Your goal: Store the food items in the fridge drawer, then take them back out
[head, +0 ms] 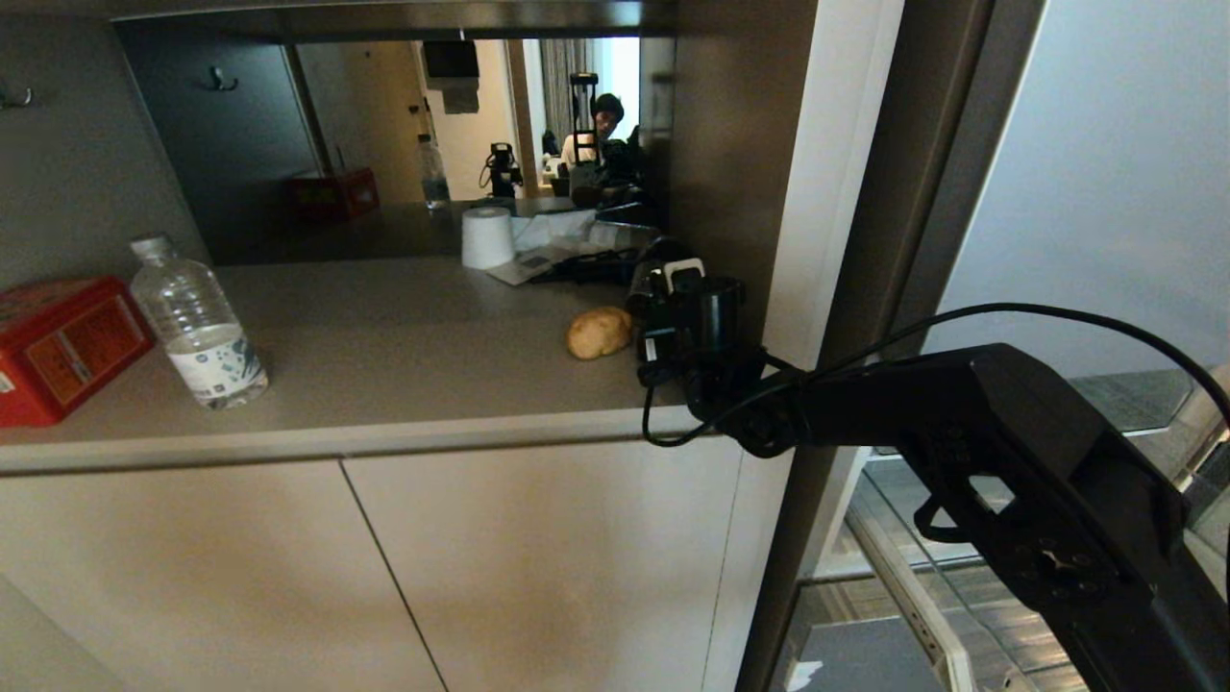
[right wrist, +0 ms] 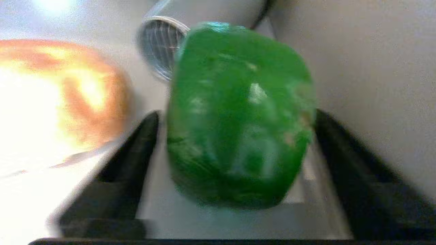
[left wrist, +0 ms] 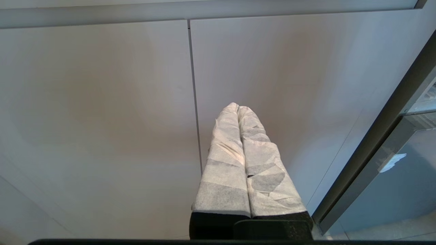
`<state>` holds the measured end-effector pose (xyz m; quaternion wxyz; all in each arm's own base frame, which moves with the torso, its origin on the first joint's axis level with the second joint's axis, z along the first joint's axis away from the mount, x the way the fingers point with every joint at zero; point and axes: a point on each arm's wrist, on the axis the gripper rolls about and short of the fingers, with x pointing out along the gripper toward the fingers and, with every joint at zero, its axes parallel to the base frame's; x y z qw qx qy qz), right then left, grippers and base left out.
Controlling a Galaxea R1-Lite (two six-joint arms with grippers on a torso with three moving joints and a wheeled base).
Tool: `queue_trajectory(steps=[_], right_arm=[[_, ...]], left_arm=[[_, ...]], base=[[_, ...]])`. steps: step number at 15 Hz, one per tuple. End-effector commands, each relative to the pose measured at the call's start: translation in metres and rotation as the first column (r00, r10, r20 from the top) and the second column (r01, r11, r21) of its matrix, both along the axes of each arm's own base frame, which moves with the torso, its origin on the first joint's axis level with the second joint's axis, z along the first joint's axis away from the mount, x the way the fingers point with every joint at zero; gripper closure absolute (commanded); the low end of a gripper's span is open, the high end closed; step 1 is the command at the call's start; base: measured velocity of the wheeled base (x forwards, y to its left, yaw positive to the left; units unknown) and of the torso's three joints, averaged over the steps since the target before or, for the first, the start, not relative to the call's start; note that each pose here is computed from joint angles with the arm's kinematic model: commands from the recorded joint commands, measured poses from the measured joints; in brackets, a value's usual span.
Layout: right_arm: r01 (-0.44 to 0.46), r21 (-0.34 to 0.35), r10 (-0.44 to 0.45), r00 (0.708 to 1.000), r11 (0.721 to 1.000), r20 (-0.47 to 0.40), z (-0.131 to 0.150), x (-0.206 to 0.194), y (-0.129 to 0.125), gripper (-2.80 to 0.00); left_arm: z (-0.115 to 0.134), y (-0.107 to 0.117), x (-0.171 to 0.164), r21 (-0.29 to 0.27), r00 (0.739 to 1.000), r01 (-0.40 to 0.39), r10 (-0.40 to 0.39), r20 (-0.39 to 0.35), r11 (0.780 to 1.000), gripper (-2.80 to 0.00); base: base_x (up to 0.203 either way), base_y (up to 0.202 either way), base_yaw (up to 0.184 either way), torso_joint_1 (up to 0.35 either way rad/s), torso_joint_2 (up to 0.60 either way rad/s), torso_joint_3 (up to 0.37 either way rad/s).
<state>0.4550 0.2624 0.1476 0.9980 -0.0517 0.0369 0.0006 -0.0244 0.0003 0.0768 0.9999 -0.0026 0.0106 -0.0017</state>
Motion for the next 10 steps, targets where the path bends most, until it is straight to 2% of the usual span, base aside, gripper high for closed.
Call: queue_trajectory(steps=[1, 6, 10], right_arm=[[0.000, -0.002, 0.000, 1.000, 1.000, -0.001, -0.002, 0.000, 0.001, 0.00], [-0.002, 0.001, 0.002, 1.000, 1.000, 0.007, 0.003, -0.002, 0.003, 0.00], [-0.024, 0.017, 0.023, 0.999, 1.000, 0.041, 0.023, -0.021, 0.020, 0.00]], left_arm=[[0.000, 0.000, 0.000, 0.001, 1.000, 0.000, 0.000, -0.003, 1.000, 0.00], [0.000, 0.000, 0.000, -0.001, 1.000, 0.000, 0.000, -0.002, 1.000, 0.00], [0.000, 0.000, 0.000, -0.001, 1.000, 0.000, 0.000, -0.002, 1.000, 0.00]], base=[[0.000, 0.000, 0.000, 0.000, 0.00, 0.000], [0.000, 0.000, 0.000, 0.000, 0.00, 0.000], [0.000, 0.000, 0.000, 0.000, 0.00, 0.000]])
